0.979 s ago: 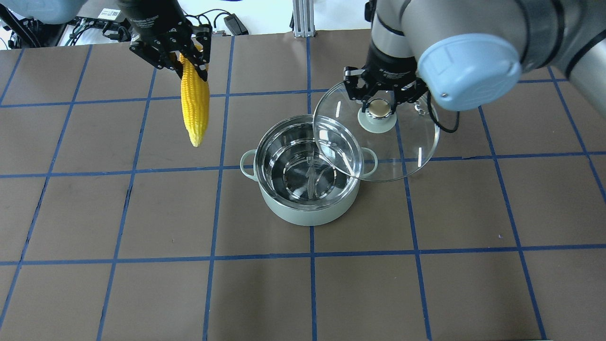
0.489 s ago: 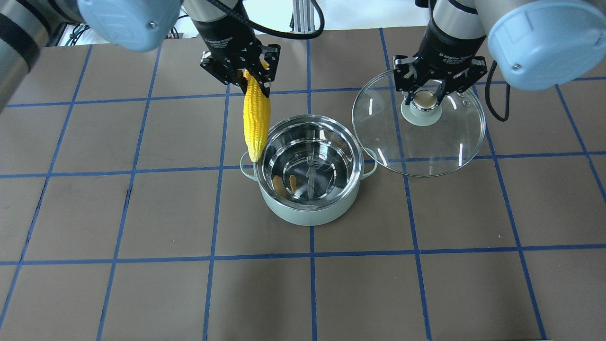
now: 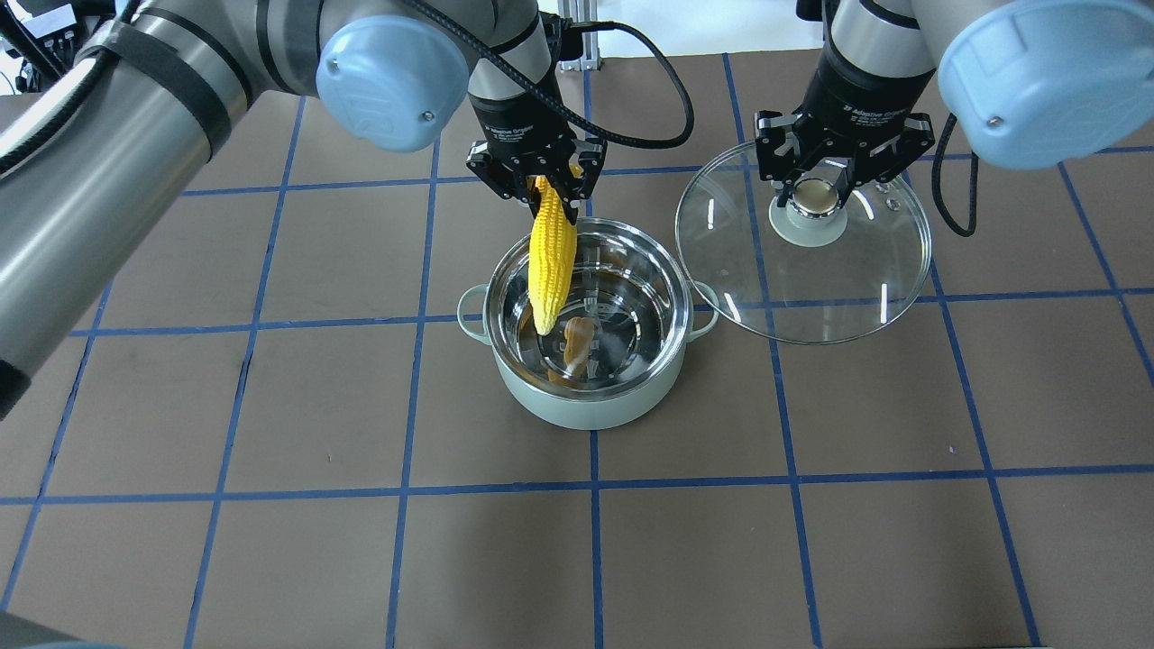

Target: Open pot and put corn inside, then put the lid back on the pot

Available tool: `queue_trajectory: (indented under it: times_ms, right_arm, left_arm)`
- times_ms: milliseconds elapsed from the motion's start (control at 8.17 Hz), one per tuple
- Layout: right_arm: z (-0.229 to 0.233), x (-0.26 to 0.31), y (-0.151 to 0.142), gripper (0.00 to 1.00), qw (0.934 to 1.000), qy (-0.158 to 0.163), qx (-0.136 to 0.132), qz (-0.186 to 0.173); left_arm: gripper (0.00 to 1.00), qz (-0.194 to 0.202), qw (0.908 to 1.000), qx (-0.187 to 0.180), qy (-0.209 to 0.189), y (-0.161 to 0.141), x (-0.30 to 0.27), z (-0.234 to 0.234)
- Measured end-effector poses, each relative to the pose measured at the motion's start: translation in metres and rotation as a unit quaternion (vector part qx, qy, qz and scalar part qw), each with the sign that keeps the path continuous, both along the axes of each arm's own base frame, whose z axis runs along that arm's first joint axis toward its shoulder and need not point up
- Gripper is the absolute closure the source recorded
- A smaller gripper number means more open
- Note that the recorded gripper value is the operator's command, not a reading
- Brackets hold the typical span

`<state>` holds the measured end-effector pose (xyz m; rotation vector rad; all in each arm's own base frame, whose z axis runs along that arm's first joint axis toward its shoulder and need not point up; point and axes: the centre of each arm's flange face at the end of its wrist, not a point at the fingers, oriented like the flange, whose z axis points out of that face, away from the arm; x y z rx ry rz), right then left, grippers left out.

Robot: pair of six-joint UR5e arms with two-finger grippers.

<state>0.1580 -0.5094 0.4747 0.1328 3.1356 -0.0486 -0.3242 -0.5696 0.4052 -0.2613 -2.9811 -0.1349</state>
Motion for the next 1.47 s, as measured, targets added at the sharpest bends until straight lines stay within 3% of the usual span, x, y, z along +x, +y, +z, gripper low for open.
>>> queue_trajectory:
  times_ms: [245,367,489,612,734,1101,1468]
  right_arm:
    - [0.0,-0.001,0.0,0.77,1.0,0.001,0.001,0.0]
    - [0.0,-0.001,0.0,0.77,1.0,0.001,0.002,0.002]
    - [0.0,-0.001,0.0,0.77,1.0,0.002,0.002,0.004]
    - [0.0,-0.001,0.0,0.77,1.0,0.002,0.002,0.005]
    - [0.0,-0.001,0.0,0.77,1.0,0.002,0.001,0.006]
    - [0.005,-0.001,0.003,0.77,1.0,0.001,-0.003,0.006]
    - [0.005,-0.001,0.005,0.77,1.0,0.002,-0.001,0.006]
  left_arm:
    - [1.0,-0.01,0.9999,0.004,-0.001,-0.009,-0.012,-0.033]
    - [0.92,-0.013,0.9998,0.013,-0.005,-0.008,-0.015,-0.049]
    - [0.75,-0.017,0.9995,0.023,-0.01,-0.003,-0.018,-0.062]
    - [0.28,-0.021,0.9993,0.029,-0.013,0.0,-0.02,-0.071]
    - [0.0,-0.024,0.9992,0.03,-0.014,0.002,-0.021,-0.074]
    - [0.0,-0.022,0.9997,-0.005,-0.007,-0.001,-0.022,-0.063]
    - [0.0,-0.021,0.9975,-0.013,-0.066,0.004,0.002,-0.032]
